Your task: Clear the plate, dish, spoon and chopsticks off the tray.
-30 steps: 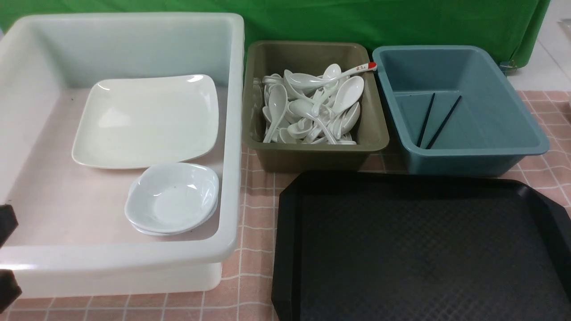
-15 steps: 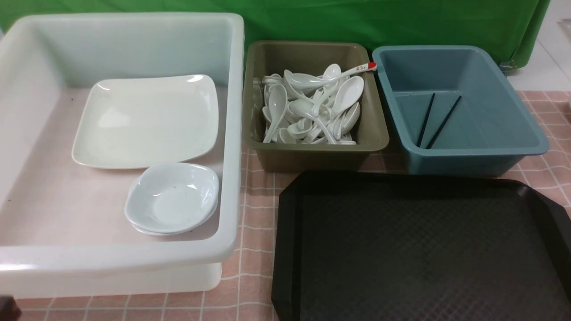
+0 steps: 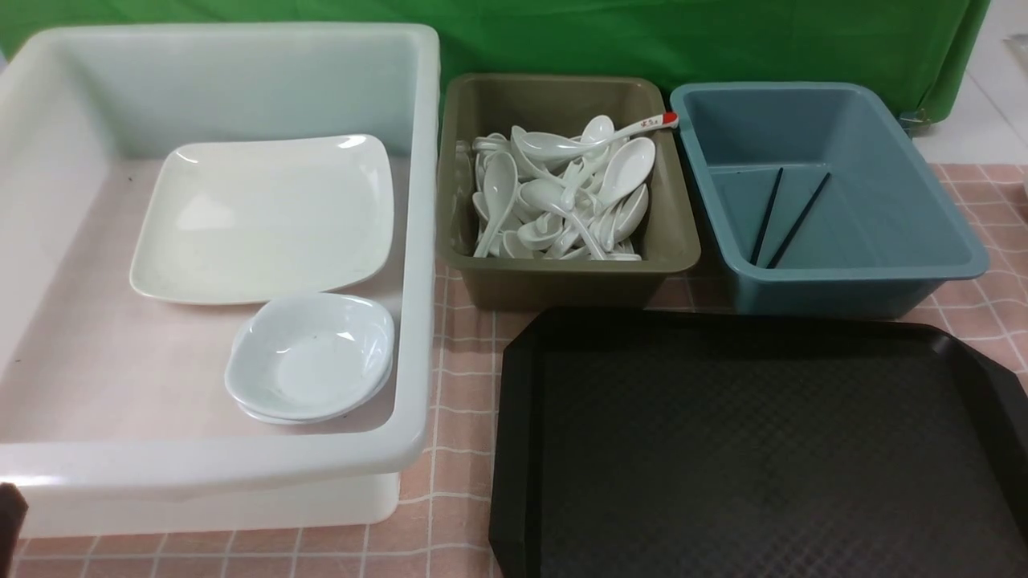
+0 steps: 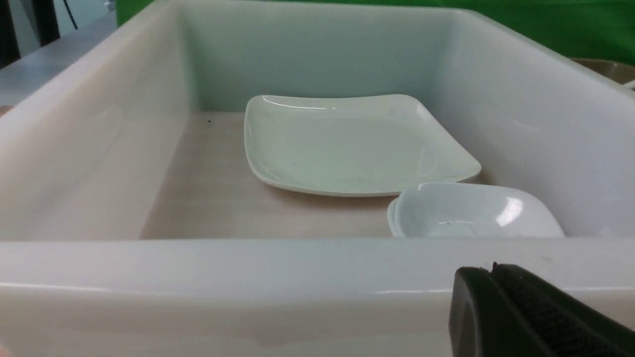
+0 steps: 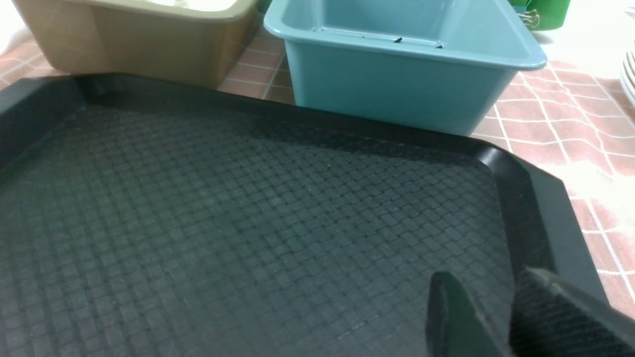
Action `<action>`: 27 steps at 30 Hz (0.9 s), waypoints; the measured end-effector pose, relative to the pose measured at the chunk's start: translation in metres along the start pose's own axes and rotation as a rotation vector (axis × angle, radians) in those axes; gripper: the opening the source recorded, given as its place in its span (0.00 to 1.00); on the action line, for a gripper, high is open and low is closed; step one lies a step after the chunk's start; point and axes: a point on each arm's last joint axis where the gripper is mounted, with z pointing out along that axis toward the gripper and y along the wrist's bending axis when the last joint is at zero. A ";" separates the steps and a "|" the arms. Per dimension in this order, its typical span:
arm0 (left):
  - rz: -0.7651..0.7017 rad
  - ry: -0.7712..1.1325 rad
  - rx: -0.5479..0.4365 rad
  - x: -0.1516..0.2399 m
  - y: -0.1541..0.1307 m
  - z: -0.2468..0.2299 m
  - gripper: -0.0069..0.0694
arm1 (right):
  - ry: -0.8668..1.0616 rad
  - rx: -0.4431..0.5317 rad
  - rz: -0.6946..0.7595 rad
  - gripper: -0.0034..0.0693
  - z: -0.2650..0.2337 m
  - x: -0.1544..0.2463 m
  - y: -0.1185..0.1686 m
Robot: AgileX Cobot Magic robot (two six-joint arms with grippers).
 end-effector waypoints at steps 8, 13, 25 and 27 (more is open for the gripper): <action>0.001 0.012 0.007 0.001 0.000 0.000 0.09 | 0.000 0.000 0.000 0.38 0.000 0.000 0.000; -0.002 0.012 -0.014 0.001 0.001 0.000 0.09 | 0.000 0.000 0.000 0.38 0.000 0.000 0.000; -0.010 0.008 -0.075 0.001 0.004 0.000 0.09 | 0.000 0.000 0.001 0.38 0.000 0.000 0.000; -0.010 0.008 -0.075 0.001 0.004 0.000 0.09 | 0.000 0.000 0.001 0.38 0.000 0.000 0.000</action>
